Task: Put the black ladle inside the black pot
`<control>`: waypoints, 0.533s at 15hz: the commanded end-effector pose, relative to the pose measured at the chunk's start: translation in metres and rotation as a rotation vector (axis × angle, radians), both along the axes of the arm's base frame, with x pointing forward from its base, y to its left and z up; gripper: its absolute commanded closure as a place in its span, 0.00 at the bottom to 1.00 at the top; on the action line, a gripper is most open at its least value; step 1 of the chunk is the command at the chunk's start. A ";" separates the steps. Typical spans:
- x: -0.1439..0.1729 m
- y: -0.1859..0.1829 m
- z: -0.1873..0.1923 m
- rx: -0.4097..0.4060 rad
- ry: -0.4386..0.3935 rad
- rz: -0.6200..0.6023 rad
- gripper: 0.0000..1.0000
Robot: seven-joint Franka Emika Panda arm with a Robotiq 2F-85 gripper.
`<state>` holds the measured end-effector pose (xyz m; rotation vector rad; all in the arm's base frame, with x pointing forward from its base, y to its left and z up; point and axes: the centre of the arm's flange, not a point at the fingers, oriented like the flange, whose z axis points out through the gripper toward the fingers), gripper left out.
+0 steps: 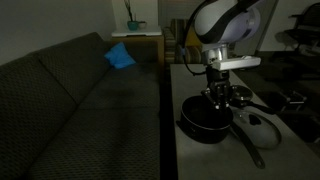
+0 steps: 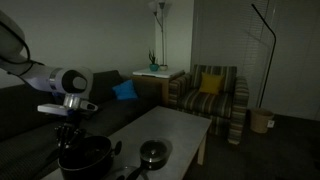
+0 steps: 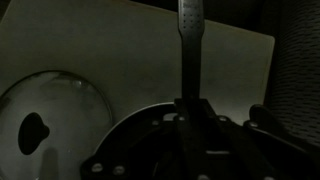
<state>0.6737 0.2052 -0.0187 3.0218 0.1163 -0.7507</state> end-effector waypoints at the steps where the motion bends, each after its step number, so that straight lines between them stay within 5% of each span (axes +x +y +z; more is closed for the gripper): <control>1: 0.000 0.002 -0.003 0.000 -0.004 0.003 0.83; 5: 0.005 0.001 0.000 0.001 -0.018 0.000 0.83; 6: 0.005 0.001 0.000 0.001 -0.019 0.000 0.96; 8: 0.007 0.002 0.001 -0.004 -0.024 0.004 0.96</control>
